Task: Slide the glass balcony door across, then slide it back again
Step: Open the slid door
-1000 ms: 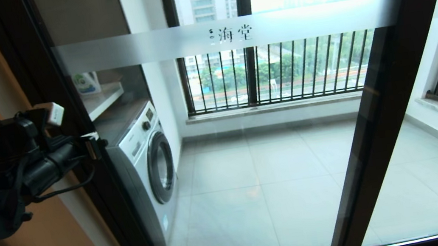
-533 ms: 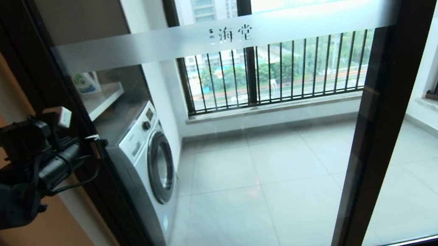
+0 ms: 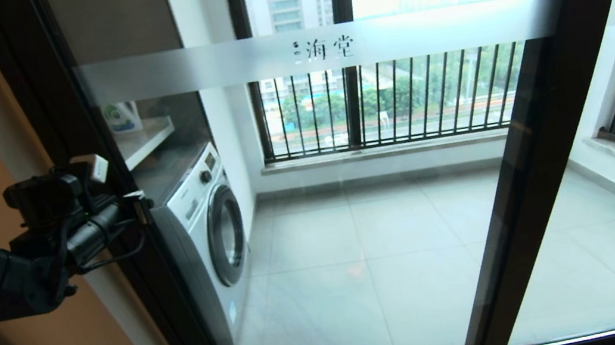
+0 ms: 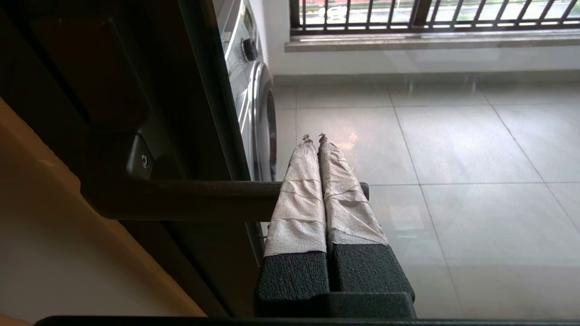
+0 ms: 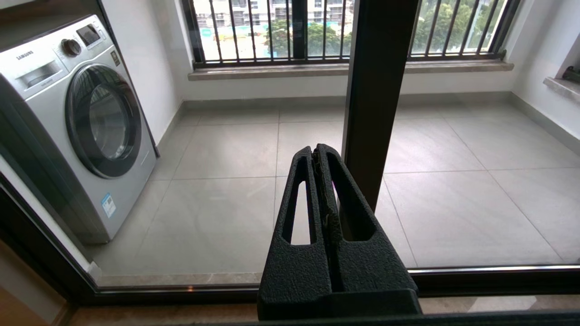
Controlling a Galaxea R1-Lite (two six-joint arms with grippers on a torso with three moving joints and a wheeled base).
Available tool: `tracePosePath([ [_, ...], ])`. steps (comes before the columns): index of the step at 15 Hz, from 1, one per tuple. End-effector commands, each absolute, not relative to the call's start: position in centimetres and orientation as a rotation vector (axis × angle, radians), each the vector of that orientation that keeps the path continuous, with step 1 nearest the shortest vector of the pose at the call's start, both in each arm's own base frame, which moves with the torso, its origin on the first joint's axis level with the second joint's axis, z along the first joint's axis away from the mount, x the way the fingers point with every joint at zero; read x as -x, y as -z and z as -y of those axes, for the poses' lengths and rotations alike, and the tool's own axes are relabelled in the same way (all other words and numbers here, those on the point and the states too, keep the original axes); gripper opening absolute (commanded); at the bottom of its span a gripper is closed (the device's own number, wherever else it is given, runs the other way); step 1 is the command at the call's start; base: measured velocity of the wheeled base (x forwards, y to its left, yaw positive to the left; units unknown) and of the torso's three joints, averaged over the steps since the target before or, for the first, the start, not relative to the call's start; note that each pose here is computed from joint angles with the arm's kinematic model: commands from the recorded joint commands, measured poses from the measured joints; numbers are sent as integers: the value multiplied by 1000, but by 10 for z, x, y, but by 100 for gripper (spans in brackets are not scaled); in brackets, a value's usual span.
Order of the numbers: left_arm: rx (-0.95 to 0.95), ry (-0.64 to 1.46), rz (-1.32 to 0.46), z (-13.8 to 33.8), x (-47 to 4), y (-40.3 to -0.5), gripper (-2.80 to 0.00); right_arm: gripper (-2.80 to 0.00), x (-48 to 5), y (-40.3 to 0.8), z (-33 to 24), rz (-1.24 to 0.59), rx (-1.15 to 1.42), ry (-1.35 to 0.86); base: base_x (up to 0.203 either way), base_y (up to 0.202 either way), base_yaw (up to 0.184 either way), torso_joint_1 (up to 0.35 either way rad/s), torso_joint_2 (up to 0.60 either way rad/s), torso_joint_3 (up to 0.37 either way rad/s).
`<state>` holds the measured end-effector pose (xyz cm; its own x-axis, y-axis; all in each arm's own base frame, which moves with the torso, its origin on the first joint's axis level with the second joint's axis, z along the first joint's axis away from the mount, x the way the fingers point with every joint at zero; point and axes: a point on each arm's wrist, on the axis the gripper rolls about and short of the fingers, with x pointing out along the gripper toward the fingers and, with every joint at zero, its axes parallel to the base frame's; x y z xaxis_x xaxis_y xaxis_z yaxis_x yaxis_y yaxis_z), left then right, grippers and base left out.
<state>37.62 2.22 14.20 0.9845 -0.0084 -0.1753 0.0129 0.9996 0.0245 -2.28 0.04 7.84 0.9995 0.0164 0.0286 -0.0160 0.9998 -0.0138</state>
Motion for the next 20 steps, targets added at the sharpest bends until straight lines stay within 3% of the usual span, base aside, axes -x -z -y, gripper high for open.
tracePosePath([
  [1, -21, 0, -226, -26, -380, -125, -280, -280, 22, -75, 0, 19, 14, -17, 0, 0, 0, 0, 0, 0],
  [20, -41, -92, -302, -64, -379, -96, -280, -280, 22, -75, 0, 18, 14, -17, 0, 0, 0, 0, 0, 0],
])
